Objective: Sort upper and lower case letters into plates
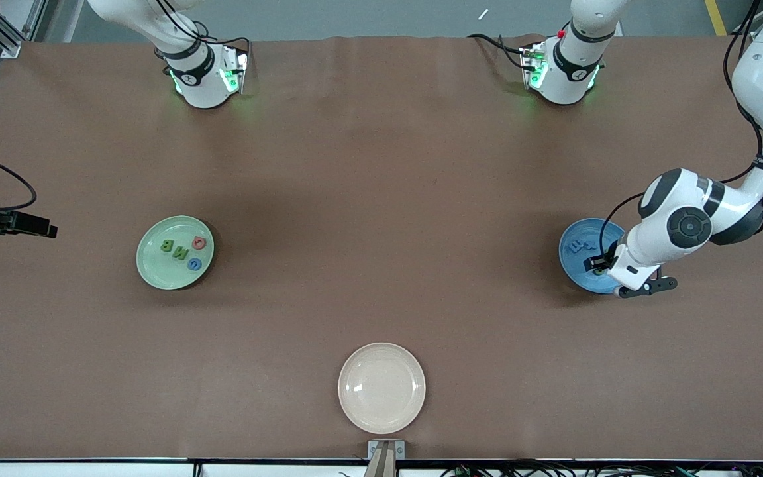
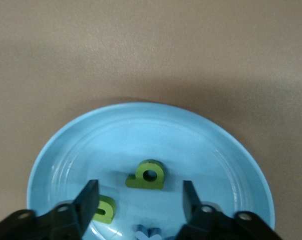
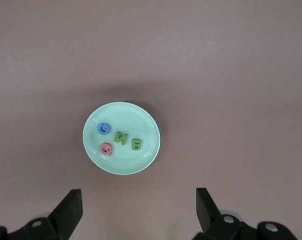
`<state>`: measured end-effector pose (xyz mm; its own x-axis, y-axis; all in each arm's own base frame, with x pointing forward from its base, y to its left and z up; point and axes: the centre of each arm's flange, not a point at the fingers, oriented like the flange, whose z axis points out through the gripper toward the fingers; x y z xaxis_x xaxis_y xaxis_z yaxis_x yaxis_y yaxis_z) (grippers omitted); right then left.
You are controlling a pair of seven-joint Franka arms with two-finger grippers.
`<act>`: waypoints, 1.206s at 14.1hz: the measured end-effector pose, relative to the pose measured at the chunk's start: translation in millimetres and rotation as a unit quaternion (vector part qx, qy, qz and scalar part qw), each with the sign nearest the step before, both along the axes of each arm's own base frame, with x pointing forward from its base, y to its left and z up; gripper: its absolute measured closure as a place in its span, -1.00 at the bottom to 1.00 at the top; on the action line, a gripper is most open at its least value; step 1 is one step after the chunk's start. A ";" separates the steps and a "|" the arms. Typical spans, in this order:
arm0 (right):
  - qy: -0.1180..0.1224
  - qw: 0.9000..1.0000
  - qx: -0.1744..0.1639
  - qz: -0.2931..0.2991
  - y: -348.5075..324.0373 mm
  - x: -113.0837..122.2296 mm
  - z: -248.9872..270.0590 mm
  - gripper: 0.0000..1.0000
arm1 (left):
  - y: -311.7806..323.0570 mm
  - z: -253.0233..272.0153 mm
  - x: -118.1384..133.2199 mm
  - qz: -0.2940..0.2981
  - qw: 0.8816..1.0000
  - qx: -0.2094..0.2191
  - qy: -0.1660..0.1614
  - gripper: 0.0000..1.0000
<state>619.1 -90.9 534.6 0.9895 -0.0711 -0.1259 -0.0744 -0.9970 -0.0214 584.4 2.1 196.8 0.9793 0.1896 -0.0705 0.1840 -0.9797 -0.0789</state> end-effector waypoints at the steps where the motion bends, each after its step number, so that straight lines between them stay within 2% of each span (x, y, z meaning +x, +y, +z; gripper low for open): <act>1: -0.006 1.000 -0.001 0.005 5.8 2.1 5.0 -1.00 | 1.3 2.1 2.4 0.002 1.000 0.000 -0.003 -0.79; 2: -0.011 1.000 -0.001 0.011 11.9 4.0 9.9 -1.00 | 2.7 4.7 5.2 0.003 1.000 0.000 -0.006 -0.98; 3: -0.016 1.000 -0.002 0.015 16.7 5.3 14.1 -1.00 | 3.2 7.0 7.5 0.004 1.000 0.000 -0.009 -1.00; 9: -0.027 0.999 -0.004 0.018 19.5 7.2 25.3 -1.00 | 4.3 14.0 14.1 0.007 1.000 0.001 -0.018 -1.00; 14: -0.024 1.000 -0.004 0.017 18.7 0.6 54.1 -1.00 | -21.2 22.3 21.4 -0.002 1.000 -0.005 -0.017 -1.00; 15: -0.018 1.000 -0.002 0.017 19.1 -1.8 57.9 -1.00 | -30.0 23.4 21.8 0.000 1.000 -0.011 -0.012 -1.00; 17: 0.012 1.000 0.004 0.016 20.1 -9.6 56.2 -1.00 | -36.8 23.1 21.8 -0.003 1.000 -0.027 0.004 -1.00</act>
<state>609.4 -70.8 590.8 0.9881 -0.0376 -0.1494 -0.0423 -0.9987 -0.0288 606.2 -34.7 219.9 0.9799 0.1786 -0.0887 0.1768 -0.9839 -0.0279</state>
